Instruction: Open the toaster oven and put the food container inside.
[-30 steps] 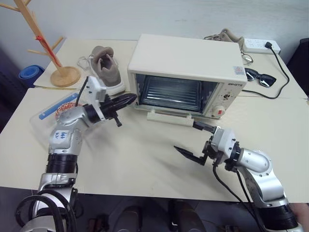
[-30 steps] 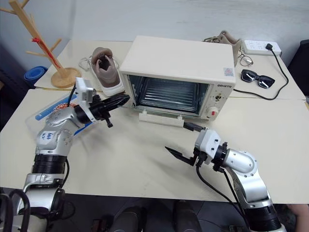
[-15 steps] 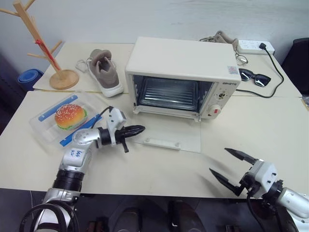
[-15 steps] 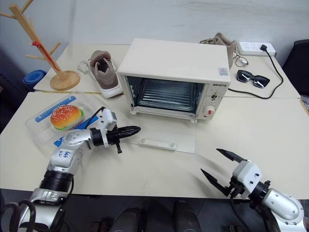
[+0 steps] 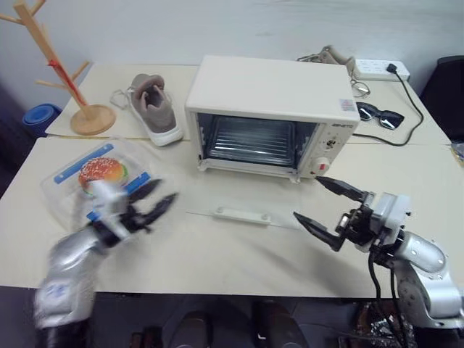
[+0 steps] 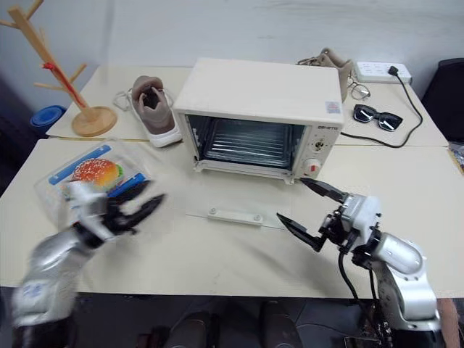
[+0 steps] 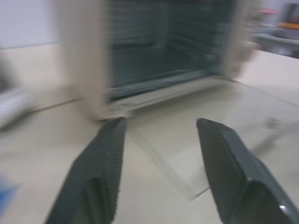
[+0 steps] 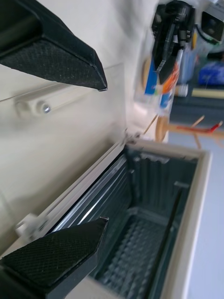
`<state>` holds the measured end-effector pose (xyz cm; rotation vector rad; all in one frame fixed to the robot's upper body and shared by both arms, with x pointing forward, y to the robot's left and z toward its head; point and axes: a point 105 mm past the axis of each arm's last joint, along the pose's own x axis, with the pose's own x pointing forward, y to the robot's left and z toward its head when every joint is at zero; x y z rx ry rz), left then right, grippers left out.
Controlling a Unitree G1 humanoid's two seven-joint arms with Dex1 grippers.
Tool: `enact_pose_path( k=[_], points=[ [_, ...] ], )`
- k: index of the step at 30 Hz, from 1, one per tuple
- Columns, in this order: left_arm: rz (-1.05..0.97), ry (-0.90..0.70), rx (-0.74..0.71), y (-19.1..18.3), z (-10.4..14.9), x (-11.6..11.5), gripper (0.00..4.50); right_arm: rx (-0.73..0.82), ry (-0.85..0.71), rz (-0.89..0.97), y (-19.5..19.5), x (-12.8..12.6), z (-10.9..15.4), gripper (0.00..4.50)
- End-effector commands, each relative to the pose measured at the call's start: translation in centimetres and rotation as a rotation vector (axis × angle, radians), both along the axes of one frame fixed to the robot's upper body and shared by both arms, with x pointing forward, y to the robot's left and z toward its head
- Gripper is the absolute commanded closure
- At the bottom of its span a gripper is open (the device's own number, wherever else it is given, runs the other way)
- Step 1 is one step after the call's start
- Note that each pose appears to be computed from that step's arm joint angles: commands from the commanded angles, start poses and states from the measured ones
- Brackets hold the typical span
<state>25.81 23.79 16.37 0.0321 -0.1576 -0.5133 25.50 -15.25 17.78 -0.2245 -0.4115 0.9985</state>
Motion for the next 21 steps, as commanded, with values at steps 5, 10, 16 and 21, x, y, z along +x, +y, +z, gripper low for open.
enact_pose_path(
  k=[5, 10, 16, 21],
  points=[
    [0.633, 0.126, -0.169, 12.6, 0.3, -10.6, 0.03, 0.008, -0.074, 0.238, 2.8, -0.4, 0.5, 0.00],
    [0.800, 0.205, -0.277, 15.4, 0.4, -13.2, 0.03, 0.005, -0.109, 0.315, 4.2, -0.4, 1.0, 0.00],
    [0.747, 0.339, -0.377, 15.5, 3.0, -8.0, 0.03, -0.002, -0.091, 0.350, 4.8, -0.2, 0.8, 0.00],
    [0.689, 0.530, -0.359, 15.9, 3.7, -4.0, 0.03, -0.013, -0.085, 0.361, 5.0, -0.2, 0.8, 0.00]
  ],
)
